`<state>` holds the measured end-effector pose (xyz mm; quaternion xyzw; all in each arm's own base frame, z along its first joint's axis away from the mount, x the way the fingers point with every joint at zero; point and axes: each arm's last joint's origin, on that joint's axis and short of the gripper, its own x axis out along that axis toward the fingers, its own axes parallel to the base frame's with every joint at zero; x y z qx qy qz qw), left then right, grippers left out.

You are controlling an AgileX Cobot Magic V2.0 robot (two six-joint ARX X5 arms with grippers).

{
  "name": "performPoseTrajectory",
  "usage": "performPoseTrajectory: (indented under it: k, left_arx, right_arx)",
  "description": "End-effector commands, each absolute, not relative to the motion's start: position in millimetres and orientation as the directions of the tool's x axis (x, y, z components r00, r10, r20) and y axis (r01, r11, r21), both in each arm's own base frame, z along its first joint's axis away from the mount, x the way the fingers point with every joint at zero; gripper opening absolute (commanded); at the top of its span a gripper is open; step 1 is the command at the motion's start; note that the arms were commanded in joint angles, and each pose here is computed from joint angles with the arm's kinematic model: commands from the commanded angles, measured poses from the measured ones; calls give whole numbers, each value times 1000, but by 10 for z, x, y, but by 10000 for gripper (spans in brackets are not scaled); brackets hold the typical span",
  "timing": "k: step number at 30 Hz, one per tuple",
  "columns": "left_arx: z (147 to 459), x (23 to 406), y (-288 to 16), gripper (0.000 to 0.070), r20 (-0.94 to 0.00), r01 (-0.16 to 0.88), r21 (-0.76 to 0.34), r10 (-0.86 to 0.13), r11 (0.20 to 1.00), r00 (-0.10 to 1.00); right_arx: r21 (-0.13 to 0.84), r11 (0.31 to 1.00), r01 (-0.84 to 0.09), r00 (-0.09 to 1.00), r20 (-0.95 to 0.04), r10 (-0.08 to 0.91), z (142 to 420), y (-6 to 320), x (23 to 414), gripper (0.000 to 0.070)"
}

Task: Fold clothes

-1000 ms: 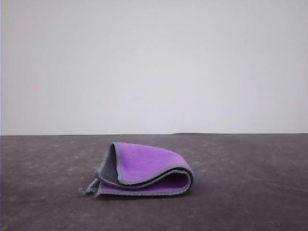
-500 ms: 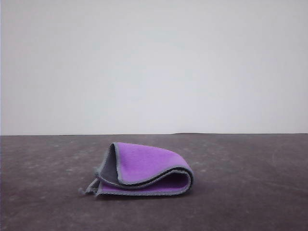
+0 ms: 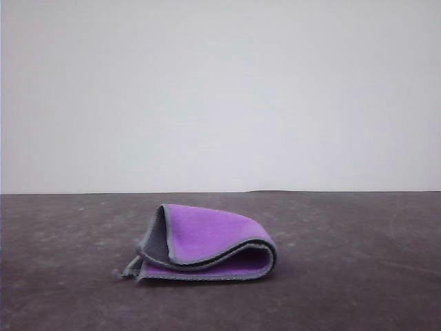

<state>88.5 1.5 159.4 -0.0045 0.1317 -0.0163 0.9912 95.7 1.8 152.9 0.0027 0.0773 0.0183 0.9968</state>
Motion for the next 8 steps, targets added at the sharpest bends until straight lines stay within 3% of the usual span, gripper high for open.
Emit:
performPoseTrajectory:
  k: [1, 8]
  left_arx:
    - [1528, 893, 17, 11, -282, 24, -21, -29, 999, 959]
    - [1528, 893, 17, 11, -282, 24, -21, -29, 999, 959]
  right_arx:
    - [17, 999, -33, 988, -148, 35, 1523, 17, 961, 4]
    - [17, 999, -33, 988, -148, 35, 1523, 17, 961, 4]
